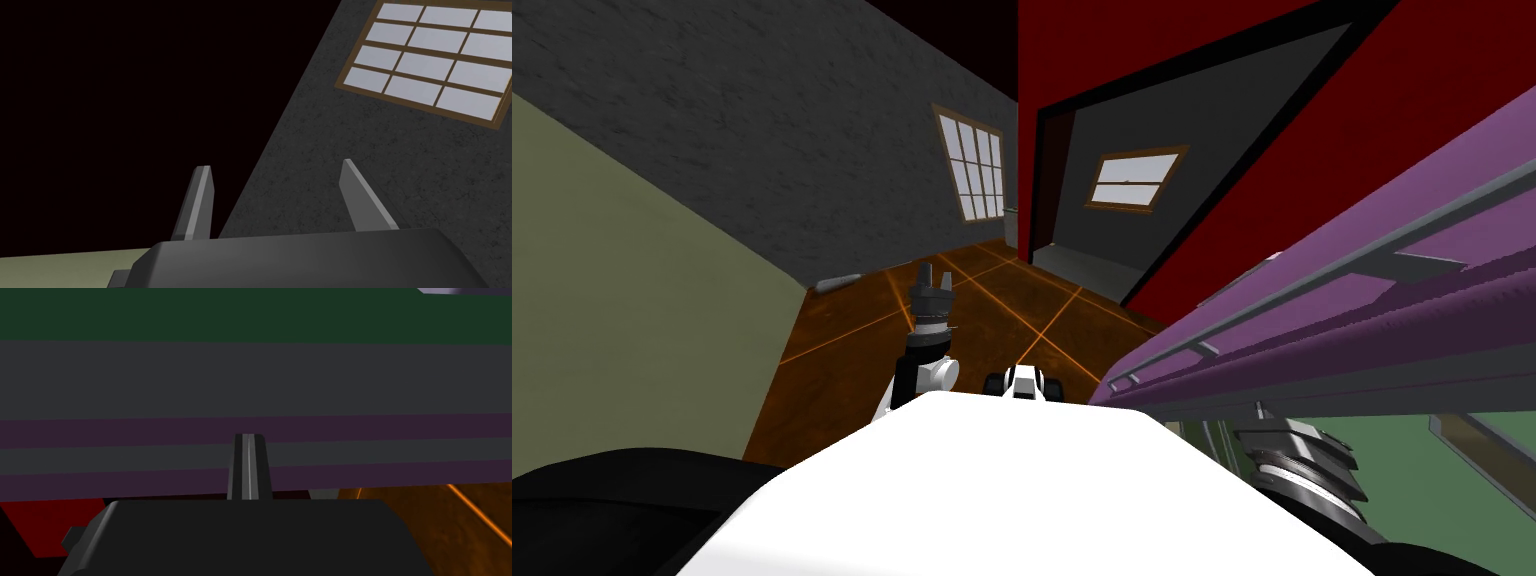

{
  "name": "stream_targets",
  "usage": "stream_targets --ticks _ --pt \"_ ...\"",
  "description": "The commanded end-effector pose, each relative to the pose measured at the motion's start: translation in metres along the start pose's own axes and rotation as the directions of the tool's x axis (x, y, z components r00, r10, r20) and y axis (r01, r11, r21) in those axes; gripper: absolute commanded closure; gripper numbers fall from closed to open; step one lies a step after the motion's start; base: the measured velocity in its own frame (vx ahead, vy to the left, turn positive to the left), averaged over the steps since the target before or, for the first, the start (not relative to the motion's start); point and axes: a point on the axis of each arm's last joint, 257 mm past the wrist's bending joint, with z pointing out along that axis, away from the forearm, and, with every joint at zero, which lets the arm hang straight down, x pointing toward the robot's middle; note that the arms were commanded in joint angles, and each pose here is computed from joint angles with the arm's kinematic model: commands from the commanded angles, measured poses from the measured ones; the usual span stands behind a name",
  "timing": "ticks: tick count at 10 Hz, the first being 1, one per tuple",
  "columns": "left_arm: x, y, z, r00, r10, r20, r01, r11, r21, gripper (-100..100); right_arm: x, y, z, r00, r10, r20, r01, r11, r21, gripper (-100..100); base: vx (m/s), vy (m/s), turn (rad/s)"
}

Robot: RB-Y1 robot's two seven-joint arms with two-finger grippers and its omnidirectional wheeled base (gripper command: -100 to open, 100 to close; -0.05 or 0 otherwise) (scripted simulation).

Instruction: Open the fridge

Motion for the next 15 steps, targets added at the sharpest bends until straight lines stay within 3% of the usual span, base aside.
stream_targets --ticks 1,2,4,5,7,10,12,13,15 --pt "0.0 0.0 0.0 1.0 0.0 0.0 0.0 1.0 0.0 0 -0.032 0.024 0.017 0.995 0.07 0.071 -0.068 0.997 -0.032 -100 -0.089 0.133 0.063" --pt "0.0 0.0 0.0 1.0 0.0 0.0 0.0 1.0 0.0 0 -0.033 0.028 0.024 0.994 0.077 0.084 -0.073 0.996 -0.04 -100 -0.041 0.058 -0.001" --pt "0.0 0.0 0.0 1.0 0.0 0.0 0.0 1.0 0.0 0 -0.015 0.05 0.022 0.995 0.09 0.046 -0.086 0.993 -0.08 -100 0.0 -0.011 -0.002" --pt "0.0 0.0 0.0 1.0 0.0 0.0 0.0 1.0 0.0 0 -0.037 0.063 0.033 0.985 0.15 0.084 -0.141 0.985 -0.101 -100 -0.071 0.072 0.078" --pt "0.0 0.0 0.0 1.0 0.0 0.0 0.0 1.0 0.0 0 -0.051 0.069 0.045 0.978 0.165 0.126 -0.151 0.982 -0.116 -100 -0.063 0.089 0.015" --pt "0.0 0.0 0.0 1.0 0.0 0.0 0.0 1.0 0.0 0 -0.027 0.095 0.044 0.985 0.153 0.078 -0.139 0.978 -0.156 -100 -0.001 0.006 -0.002" --pt "0.0 0.0 0.0 1.0 0.0 0.0 0.0 1.0 0.0 0 -0.057 0.11 0.058 0.968 0.215 0.129 -0.188 0.963 -0.193 -100 -0.073 0.104 0.063" --pt "0.0 0.0 0.0 1.0 0.0 0.0 0.0 1.0 0.0 0 -0.054 0.112 0.067 0.967 0.216 0.133 -0.187 0.962 -0.196 -100 -0.047 0.066 -0.013" --pt "0.0 0.0 0.0 1.0 0.0 0.0 0.0 1.0 0.0 0 -0.034 0.131 0.066 0.978 0.187 0.095 -0.163 0.962 -0.221 -100 -0.005 0.004 -0.003"
